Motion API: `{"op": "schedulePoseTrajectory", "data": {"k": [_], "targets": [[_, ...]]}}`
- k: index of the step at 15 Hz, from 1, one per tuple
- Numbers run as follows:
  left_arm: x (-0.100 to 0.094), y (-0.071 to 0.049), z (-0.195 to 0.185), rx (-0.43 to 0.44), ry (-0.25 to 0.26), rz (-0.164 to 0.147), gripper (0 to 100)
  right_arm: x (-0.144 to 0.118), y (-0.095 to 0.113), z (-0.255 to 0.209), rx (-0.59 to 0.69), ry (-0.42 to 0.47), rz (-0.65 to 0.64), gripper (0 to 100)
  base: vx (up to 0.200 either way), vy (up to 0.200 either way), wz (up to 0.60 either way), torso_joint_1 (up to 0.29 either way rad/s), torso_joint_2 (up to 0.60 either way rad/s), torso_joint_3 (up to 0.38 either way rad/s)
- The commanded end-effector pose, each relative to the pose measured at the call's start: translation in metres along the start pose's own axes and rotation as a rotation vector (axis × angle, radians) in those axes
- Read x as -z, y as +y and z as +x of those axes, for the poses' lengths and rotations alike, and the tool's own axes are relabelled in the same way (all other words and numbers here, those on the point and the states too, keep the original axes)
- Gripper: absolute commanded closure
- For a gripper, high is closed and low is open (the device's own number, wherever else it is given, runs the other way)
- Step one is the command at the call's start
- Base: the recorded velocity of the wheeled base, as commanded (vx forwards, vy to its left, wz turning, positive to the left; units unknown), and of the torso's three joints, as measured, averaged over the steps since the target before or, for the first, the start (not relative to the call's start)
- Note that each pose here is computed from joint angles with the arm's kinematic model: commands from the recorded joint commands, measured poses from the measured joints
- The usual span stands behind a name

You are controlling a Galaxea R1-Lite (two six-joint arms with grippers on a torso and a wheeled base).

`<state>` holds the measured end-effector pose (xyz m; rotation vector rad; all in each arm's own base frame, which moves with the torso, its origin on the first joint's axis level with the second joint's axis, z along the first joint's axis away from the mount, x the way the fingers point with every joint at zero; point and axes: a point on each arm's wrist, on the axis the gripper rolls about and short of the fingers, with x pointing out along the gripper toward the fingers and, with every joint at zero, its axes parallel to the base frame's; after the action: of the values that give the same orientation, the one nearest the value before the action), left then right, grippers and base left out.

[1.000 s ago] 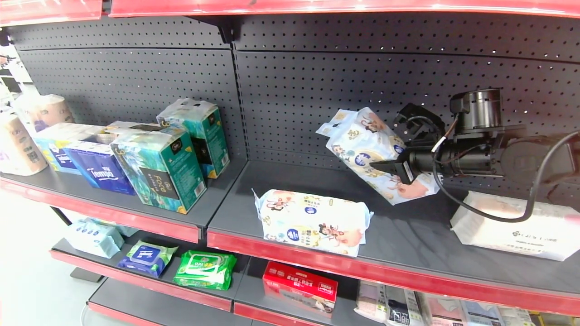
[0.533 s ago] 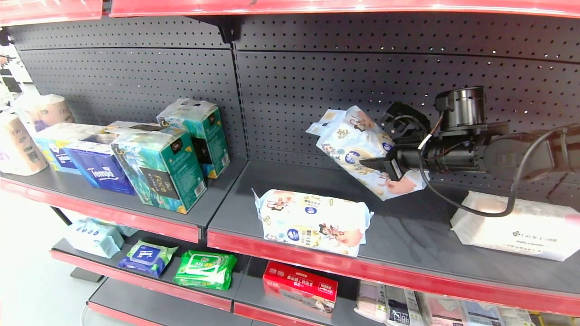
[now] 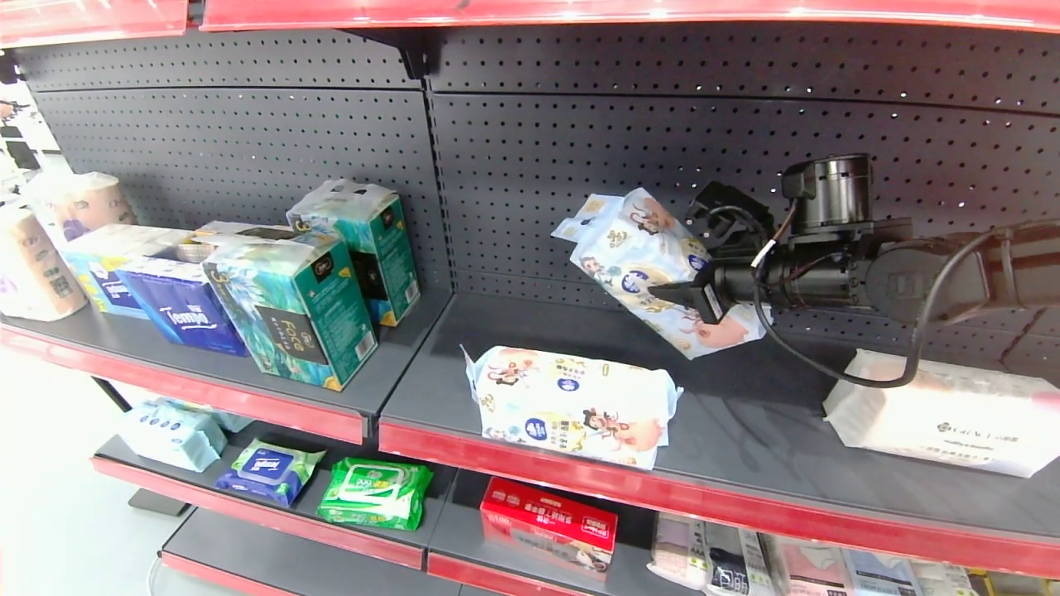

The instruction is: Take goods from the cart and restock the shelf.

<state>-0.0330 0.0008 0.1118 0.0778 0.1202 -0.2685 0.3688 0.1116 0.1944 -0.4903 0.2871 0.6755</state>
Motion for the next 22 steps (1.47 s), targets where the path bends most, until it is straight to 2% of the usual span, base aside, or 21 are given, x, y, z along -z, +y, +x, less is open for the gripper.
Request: {"op": "schedulePoseTrajectory", "data": {"k": [1,8,10,22], "targets": [[0.002,0.000,0.002,0.006,0.012,-0.002,0,-0.003,-0.006,-0.004,0.019,-0.015,0.005,100,0.000,0.000,0.00,0.000,0.00,0.000],[0.010,-0.001,0.005,0.030,0.032,0.002,0,0.001,-0.017,-0.002,0.061,-0.002,0.054,100,0.000,0.000,0.00,0.000,0.00,0.000],[0.009,-0.001,0.005,0.035,0.032,0.002,0,0.000,-0.017,0.001,0.073,0.004,0.095,100,0.000,0.000,0.00,0.000,0.00,0.000],[0.009,-0.001,0.004,0.042,0.028,0.002,0,0.019,-0.016,0.022,0.067,0.069,0.114,100,0.000,0.000,0.00,0.000,0.00,0.000]]}}
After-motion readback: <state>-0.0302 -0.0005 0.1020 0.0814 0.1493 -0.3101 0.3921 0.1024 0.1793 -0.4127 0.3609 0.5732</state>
